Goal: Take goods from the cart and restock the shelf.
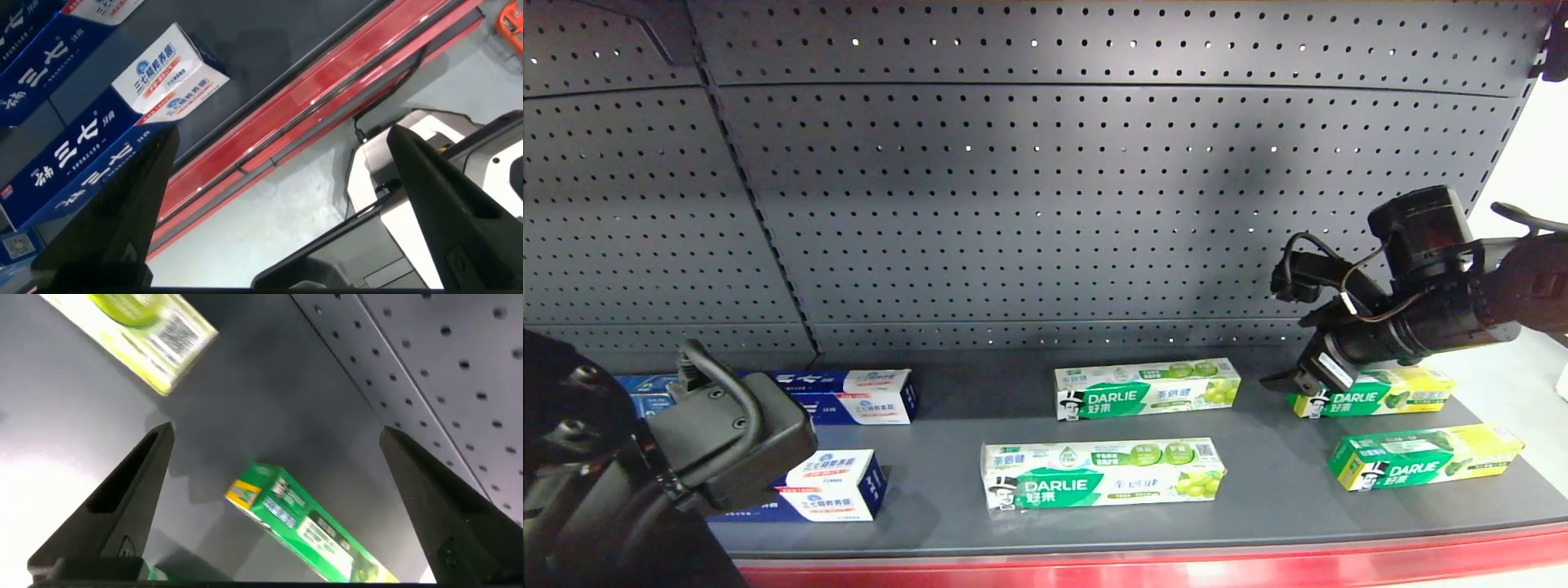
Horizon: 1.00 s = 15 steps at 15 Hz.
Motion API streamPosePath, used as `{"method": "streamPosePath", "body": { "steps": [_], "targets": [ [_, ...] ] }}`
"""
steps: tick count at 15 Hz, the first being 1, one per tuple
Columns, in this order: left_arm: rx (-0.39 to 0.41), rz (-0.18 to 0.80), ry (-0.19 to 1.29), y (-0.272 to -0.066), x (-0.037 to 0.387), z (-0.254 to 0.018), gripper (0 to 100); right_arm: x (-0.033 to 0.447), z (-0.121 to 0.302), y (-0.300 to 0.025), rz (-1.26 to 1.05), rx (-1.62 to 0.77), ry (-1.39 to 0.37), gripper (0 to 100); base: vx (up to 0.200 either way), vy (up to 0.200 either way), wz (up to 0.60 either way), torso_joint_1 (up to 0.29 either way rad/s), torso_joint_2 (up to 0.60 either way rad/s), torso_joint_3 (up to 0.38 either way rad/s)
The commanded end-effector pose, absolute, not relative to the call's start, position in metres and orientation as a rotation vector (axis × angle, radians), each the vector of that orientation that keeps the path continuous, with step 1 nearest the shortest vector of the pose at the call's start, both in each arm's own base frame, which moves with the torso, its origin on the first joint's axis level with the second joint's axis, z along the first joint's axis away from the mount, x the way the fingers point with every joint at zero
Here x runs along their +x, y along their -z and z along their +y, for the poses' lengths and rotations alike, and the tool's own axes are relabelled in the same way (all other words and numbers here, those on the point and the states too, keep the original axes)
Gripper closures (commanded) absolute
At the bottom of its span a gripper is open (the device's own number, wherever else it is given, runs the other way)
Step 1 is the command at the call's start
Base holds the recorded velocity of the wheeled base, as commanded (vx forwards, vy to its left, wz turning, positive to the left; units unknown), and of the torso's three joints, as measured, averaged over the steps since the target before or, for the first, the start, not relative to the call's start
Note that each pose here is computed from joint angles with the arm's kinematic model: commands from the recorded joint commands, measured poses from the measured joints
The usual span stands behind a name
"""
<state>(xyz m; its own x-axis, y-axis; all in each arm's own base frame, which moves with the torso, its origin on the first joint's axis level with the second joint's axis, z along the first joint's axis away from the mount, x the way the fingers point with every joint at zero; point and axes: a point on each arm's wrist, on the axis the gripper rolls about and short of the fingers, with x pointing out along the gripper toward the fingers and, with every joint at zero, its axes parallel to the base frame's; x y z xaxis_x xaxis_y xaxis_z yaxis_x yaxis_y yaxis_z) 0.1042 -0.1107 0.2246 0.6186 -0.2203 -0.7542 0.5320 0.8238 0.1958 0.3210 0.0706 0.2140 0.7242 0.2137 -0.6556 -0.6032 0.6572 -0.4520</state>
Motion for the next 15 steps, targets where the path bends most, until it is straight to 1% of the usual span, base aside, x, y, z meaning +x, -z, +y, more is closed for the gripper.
{"method": "streamPosePath", "body": {
  "steps": [1,3,7,11,15],
  "targets": [
    [0.426,0.790,0.448,-0.226,0.105,-0.111,0,0.328,0.063,-0.206,0.638,-0.714,-0.459,0,0.000,0.000,0.00,0.000,0.00,0.000],
    [0.418,0.780,0.449,-0.229,0.105,-0.111,0,0.335,0.060,-0.198,0.660,-0.711,-0.444,0,0.000,0.000,0.00,0.000,0.00,0.000],
    [0.411,0.775,0.450,-0.230,0.105,-0.111,0,0.359,0.068,-0.180,0.618,-0.711,-0.439,0,0.000,0.000,0.00,0.000,0.00,0.000],
    [0.410,0.777,0.451,-0.230,0.105,-0.112,0,0.368,0.080,-0.173,0.619,-0.719,-0.466,0,0.000,0.000,0.00,0.000,0.00,0.000],
    [0.412,0.779,0.451,-0.229,0.105,-0.111,0,0.373,0.094,-0.175,0.591,-0.727,-0.489,0,0.000,0.000,0.00,0.000,0.00,0.000]
  ]
}}
